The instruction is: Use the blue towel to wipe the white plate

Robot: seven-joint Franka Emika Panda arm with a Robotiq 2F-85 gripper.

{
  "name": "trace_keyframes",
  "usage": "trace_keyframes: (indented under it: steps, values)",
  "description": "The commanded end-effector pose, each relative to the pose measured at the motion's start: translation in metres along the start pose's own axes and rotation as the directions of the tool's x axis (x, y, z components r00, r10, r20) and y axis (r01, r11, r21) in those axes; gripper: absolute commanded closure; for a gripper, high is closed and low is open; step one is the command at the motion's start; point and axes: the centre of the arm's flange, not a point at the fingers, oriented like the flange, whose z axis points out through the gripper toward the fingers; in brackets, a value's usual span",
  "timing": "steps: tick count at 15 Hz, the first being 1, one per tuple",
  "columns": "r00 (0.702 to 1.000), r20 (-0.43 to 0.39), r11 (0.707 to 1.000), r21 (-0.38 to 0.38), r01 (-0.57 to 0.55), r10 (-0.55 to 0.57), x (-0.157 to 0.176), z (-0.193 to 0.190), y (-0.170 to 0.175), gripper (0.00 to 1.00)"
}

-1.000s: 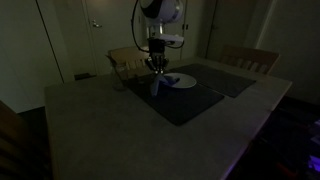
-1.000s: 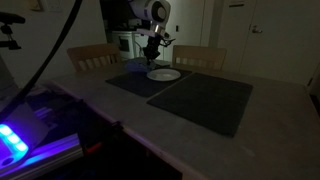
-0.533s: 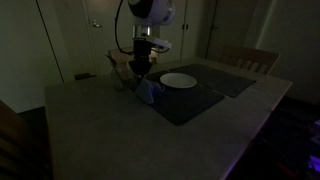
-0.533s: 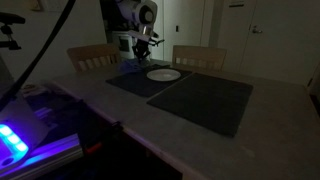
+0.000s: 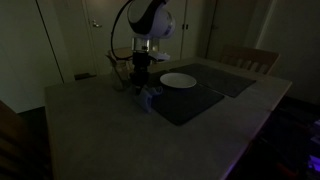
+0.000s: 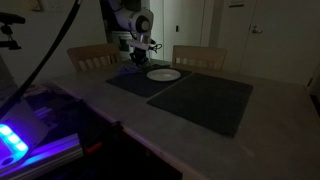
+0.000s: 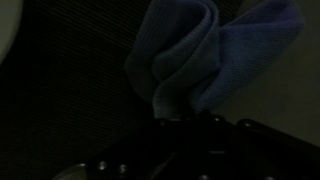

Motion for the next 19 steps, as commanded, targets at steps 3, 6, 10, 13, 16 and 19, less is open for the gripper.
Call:
trace_keyframes:
  steps: [3,6,10,13,16,19]
  values:
    - [1.000,-0.028,0.999,-0.054,0.003,-0.004,-0.012,-0.012,0.008,0.53]
    - [0.999,-0.043,0.992,-0.124,-0.010,0.005,-0.011,-0.034,0.016,0.31]
    - [0.997,-0.072,0.982,-0.179,-0.051,0.038,-0.013,-0.071,0.026,0.03]
    - [0.992,-0.094,0.972,-0.216,-0.098,0.079,-0.014,-0.098,0.029,0.00]
    - [0.985,-0.070,0.940,-0.296,-0.169,0.155,-0.019,-0.117,0.035,0.00]
    - [0.973,-0.036,0.912,-0.343,-0.225,0.226,-0.029,-0.130,0.041,0.00]
